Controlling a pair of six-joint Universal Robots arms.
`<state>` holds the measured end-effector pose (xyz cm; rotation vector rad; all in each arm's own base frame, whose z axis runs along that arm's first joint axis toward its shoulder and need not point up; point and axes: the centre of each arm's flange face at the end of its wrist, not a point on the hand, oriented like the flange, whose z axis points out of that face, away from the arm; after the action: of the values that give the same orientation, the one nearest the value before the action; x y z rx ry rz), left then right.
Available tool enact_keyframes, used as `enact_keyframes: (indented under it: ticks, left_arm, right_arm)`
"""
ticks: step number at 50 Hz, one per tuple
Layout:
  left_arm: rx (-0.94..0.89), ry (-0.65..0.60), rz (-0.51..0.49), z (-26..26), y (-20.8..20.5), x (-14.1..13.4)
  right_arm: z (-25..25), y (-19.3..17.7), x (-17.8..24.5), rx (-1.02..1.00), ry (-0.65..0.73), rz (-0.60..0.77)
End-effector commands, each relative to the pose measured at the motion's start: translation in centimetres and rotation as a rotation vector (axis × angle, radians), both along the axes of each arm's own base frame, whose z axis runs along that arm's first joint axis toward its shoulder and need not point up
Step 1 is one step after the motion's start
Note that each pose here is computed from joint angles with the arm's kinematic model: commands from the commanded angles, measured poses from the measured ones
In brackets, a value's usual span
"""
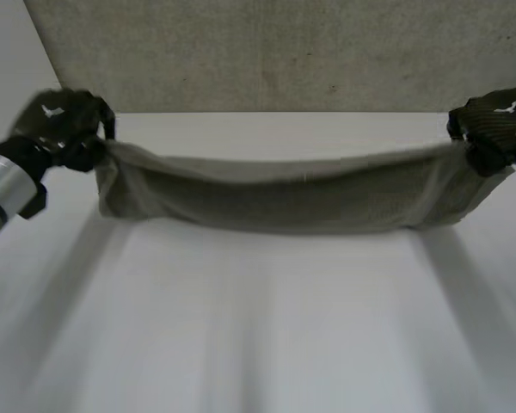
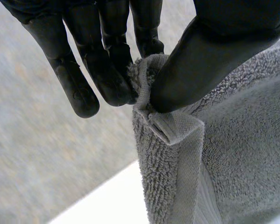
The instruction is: Fold the towel.
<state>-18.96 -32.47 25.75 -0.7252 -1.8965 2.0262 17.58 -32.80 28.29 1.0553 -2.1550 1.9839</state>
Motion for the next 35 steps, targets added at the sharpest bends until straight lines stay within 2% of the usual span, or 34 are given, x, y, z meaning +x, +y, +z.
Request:
enact_keyframes:
  ticks: [1, 5, 10, 22, 35]
  left_arm:
    - [0.097, -0.066, -0.008, -5.7, -3.4, -2.2]
    - [0.061, -0.108, 0.062, -6.6, -6.3, -2.4]
    - [0.029, -0.105, 0.101, -6.4, -8.3, -2.4]
    - [-0.005, -0.102, 0.092, -5.0, -8.8, -2.7]
    - [0.044, -0.114, 0.074, -8.7, -9.9, -4.0]
  right_arm:
    - [-5.4, -3.5, 2.8, 0.072, 0.085, 0.041]
    - [-6.7, -4.3, 4.0, 0.067, 0.119, 0.052]
    - [-7.9, -6.0, 4.2, 0.045, 0.136, 0.026]
    - [-5.1, -5.8, 4.4, -0.056, 0.064, 0.005]
    - [-10.3, -7.5, 5.2, -0.003, 0.076, 0.02]
